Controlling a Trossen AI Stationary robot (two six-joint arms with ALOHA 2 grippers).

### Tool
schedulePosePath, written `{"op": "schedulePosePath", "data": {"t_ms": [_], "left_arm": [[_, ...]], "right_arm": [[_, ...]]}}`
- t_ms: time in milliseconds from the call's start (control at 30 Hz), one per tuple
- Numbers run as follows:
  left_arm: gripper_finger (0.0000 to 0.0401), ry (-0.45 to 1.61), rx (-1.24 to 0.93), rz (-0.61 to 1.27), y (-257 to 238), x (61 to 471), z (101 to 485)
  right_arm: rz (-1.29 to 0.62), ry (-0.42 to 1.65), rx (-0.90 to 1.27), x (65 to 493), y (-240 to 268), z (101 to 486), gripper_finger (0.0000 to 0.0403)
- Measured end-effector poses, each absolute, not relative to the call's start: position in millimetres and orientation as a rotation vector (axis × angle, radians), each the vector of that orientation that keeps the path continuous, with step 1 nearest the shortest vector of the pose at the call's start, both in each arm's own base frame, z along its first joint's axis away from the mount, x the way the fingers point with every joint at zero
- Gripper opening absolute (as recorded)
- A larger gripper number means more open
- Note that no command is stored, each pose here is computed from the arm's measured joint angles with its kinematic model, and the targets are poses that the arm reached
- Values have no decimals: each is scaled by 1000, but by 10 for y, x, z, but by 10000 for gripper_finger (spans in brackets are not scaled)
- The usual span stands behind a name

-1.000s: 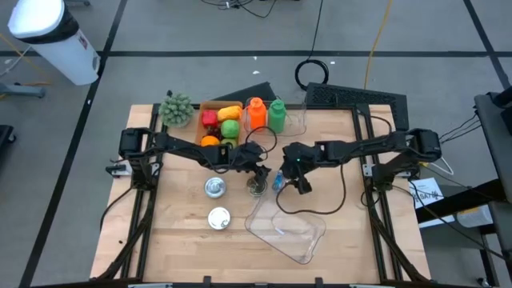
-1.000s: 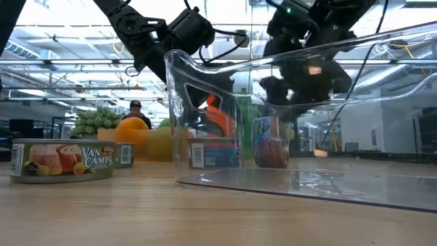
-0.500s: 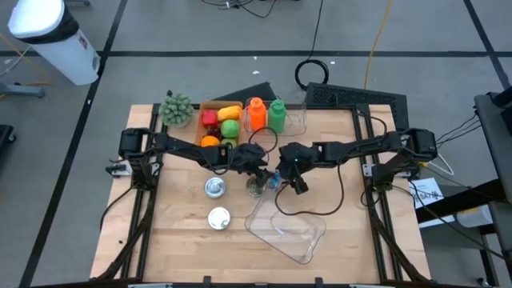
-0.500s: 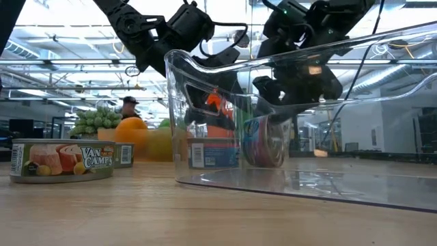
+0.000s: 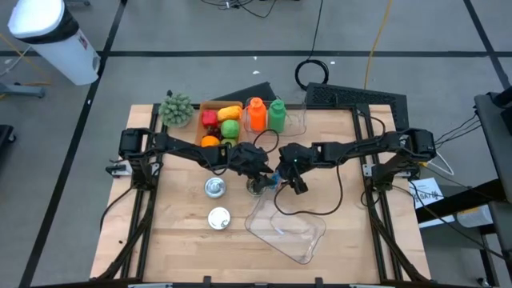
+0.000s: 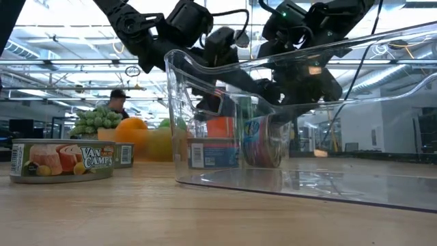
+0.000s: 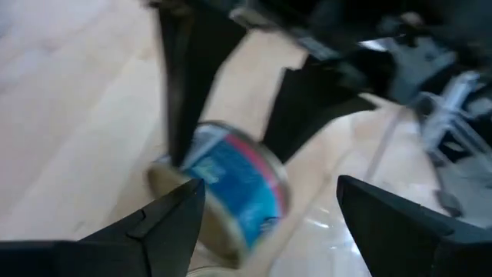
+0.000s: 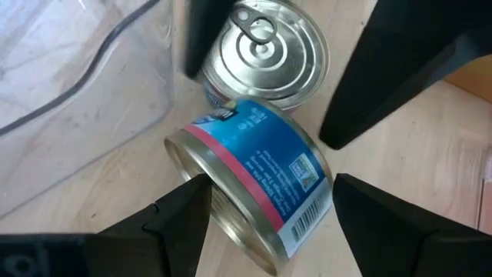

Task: Pick & Place Food Item
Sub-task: Put the right blue pink tuna can into the bottom transparent bin

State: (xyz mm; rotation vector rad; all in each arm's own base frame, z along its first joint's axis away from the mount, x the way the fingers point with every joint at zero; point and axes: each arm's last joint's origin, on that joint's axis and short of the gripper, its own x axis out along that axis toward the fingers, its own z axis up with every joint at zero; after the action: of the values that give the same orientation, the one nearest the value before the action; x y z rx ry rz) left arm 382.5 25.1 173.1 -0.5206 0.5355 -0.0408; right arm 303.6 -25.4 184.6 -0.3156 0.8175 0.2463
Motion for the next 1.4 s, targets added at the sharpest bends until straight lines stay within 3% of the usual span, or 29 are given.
{"op": "schedulePosePath", "data": {"t_ms": [400,733,1033,1400], "left_arm": [[310,503,-531,-160,194,3846,1782],[310,608,-594,113,332,3762,1672],[310,552,-575,-101,213,3840,1689],[310,578,-546,-192,200,3872,1567]], "right_arm": [[241,813,-321,3061,-258,1819,256],[231,816,-297,3061,-258,1818,256],[243,815,-301,3059,-252,1817,256],[261,808,-292,3066,-228,1812,256]]}}
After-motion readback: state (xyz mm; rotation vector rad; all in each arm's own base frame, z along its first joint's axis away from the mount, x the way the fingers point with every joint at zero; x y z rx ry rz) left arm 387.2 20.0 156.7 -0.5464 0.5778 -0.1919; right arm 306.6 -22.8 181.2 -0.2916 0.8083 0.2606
